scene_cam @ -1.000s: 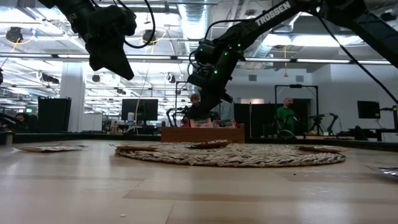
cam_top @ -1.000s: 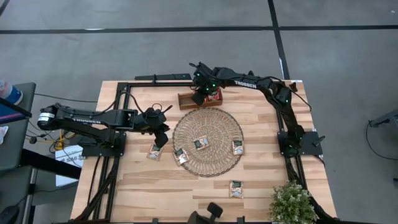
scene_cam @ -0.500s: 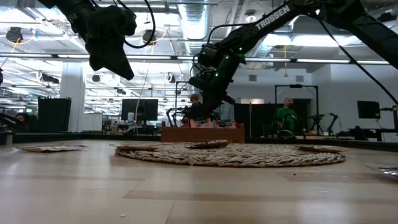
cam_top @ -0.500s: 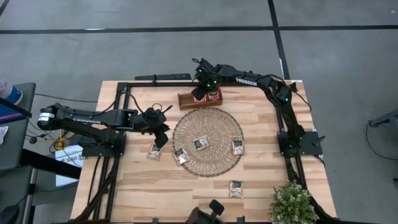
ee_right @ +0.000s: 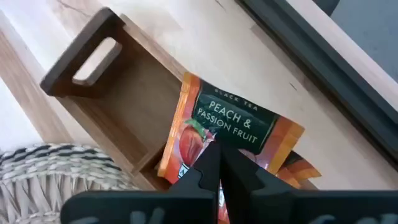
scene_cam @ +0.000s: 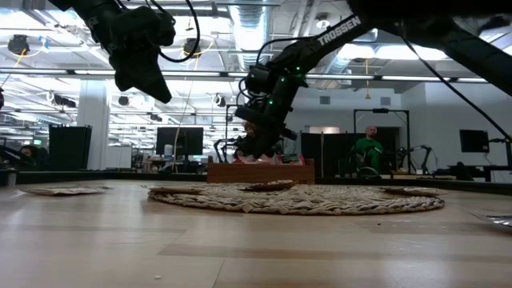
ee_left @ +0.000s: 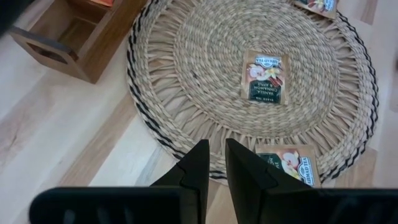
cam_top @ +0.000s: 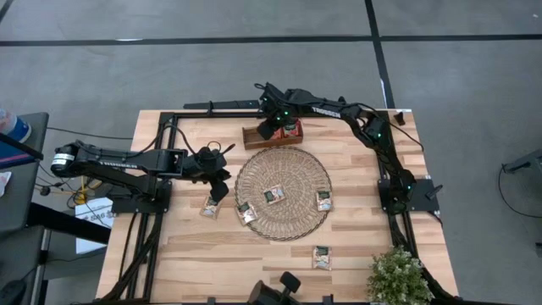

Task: Pick & Place Tea
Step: Put the orange tea bag into the middle section of the wooden organizer

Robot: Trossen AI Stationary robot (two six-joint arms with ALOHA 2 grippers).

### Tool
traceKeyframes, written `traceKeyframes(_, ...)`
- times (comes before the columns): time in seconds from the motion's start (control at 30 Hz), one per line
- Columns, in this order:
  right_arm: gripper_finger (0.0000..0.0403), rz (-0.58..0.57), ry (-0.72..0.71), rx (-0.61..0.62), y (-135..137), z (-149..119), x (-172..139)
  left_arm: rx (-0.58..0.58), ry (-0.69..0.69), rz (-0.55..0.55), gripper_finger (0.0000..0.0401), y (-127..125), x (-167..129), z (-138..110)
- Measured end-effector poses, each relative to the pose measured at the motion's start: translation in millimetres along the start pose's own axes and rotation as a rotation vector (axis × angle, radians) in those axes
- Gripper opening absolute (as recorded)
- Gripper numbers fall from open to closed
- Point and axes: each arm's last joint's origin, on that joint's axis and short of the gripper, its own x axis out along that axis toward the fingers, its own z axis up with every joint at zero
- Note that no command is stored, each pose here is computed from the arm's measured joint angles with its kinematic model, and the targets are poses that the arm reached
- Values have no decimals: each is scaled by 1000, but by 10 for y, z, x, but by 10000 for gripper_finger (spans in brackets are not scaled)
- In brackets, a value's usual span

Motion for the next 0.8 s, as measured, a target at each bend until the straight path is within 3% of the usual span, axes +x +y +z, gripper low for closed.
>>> traceKeyframes(0.8,0,-79,21,-76,65,1,-61,-20,-20,-10,44,-9,0,20)
